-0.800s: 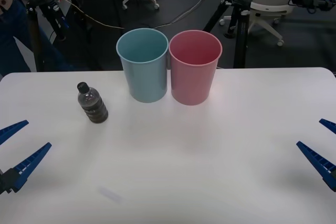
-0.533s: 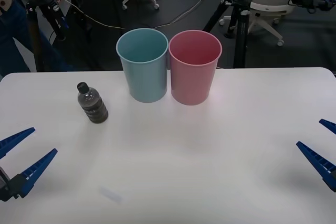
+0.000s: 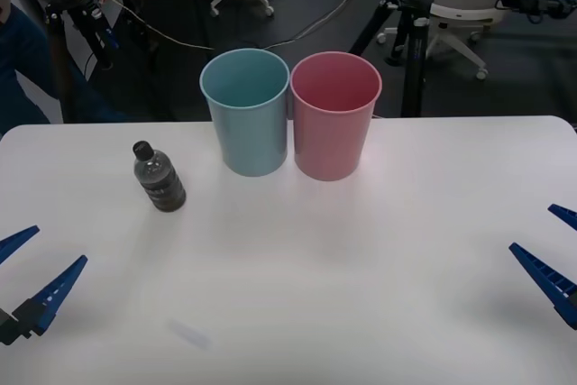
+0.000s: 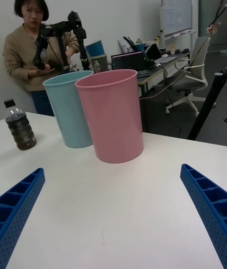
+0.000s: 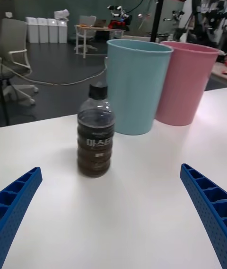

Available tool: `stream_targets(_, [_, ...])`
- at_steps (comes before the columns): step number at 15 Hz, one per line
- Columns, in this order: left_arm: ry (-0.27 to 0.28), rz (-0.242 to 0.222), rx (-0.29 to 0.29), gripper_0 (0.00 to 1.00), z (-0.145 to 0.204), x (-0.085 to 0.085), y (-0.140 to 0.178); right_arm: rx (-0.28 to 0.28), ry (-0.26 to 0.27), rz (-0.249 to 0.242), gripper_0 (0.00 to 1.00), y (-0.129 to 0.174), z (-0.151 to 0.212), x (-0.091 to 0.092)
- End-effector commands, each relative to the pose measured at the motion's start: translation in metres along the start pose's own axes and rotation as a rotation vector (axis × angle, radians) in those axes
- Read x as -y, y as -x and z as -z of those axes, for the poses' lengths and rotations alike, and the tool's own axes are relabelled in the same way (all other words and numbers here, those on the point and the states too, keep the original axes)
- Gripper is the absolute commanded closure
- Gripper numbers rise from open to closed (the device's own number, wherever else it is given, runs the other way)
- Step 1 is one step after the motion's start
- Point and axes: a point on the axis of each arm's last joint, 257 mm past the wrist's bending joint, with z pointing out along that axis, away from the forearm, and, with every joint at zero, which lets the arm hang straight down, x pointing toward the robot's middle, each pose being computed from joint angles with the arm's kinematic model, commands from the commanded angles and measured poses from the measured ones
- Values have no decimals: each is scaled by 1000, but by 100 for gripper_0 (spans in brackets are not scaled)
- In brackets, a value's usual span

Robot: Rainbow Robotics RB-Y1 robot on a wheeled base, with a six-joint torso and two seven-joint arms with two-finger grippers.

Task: Grasp the object on the table and drop it into the matching bin: aluminum can to the light blue bin, PET bottle to the pink bin.

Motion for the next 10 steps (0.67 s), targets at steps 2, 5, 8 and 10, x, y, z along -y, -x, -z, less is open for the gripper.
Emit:
stream_targets(2, [-2,-16,-11,0,-20,-6,-12,0,0,0,0,0,0,0])
stream_targets(5, [-17,-39,-4,0,-43,-8,-24,0,0,0,0,0,0,0])
stream_targets(8, [-25,-42,10,0,-67,-14,-30,0,0,0,0,0,0,0])
stream_targets(10, [-32,-32,15,0,-85,-18,-36,0,0,0,0,0,0,0])
